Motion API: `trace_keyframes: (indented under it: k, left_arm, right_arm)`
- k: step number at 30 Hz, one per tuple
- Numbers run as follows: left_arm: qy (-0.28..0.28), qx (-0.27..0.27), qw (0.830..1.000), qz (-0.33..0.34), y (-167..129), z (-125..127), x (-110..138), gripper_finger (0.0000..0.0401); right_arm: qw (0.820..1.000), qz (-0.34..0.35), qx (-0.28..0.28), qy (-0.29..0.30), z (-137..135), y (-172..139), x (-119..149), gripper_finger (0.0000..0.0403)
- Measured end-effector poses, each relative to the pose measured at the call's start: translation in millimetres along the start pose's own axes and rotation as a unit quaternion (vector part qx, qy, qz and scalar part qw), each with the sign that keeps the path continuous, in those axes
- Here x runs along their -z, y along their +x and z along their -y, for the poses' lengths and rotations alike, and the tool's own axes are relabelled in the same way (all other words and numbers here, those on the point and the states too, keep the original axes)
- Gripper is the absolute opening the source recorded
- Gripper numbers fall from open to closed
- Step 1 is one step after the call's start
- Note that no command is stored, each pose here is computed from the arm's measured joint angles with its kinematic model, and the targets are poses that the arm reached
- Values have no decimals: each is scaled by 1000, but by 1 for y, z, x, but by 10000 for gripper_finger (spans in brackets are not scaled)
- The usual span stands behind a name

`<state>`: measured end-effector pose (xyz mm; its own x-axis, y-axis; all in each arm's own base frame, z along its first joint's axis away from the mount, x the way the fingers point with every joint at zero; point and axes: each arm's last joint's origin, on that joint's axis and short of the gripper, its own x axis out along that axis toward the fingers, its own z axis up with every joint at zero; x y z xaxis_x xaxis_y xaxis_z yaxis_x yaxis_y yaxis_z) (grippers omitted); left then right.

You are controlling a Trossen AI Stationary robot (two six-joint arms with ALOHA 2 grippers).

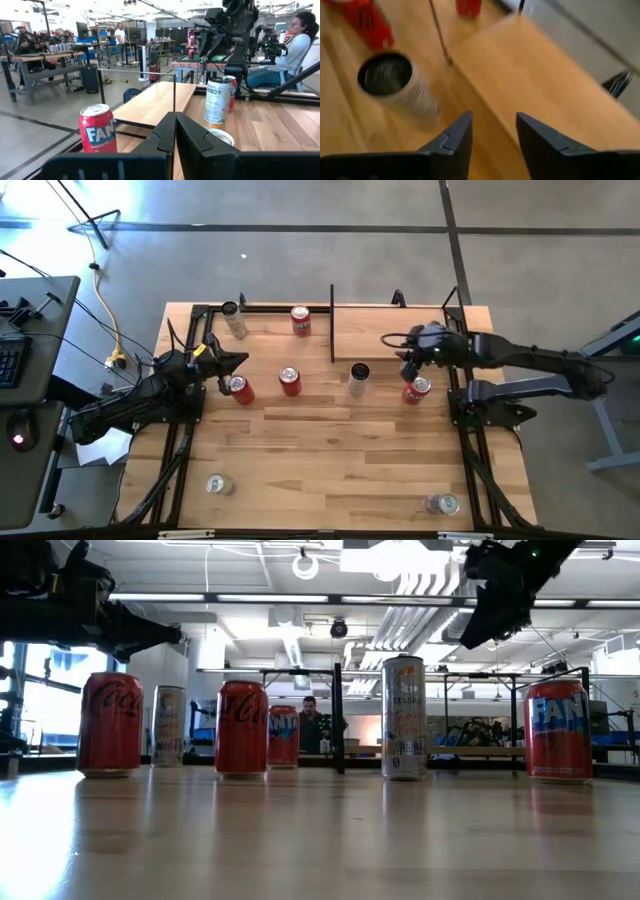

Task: Place canned beverage on shelf
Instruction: Put the right orange soda can on the shelf

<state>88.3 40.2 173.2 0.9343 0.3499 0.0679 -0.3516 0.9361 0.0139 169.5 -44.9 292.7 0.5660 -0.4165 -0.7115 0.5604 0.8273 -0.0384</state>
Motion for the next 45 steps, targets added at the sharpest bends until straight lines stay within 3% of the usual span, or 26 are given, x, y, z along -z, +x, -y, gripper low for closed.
trace_keyframes:
  k: [9,19,30,36,45]
  left_arm:
    - [25,-4,1000,9,0,0,-2,5]
    - [39,-4,999,0,0,0,0,5]
    - [28,-4,999,-22,0,0,4,5]
    - [45,-4,999,-9,1,0,2,5]
    - [21,-3,999,-34,2,0,6,5]
  right_arm:
    - [989,-144,6,16,-30,-22,-25,237]
    - [967,-251,32,37,-53,-20,-11,252]
    - [959,-280,21,28,-61,-23,-4,252]
    - [963,-266,12,41,-64,-22,-7,252]
    - [965,-261,0,18,-65,-21,-8,252]
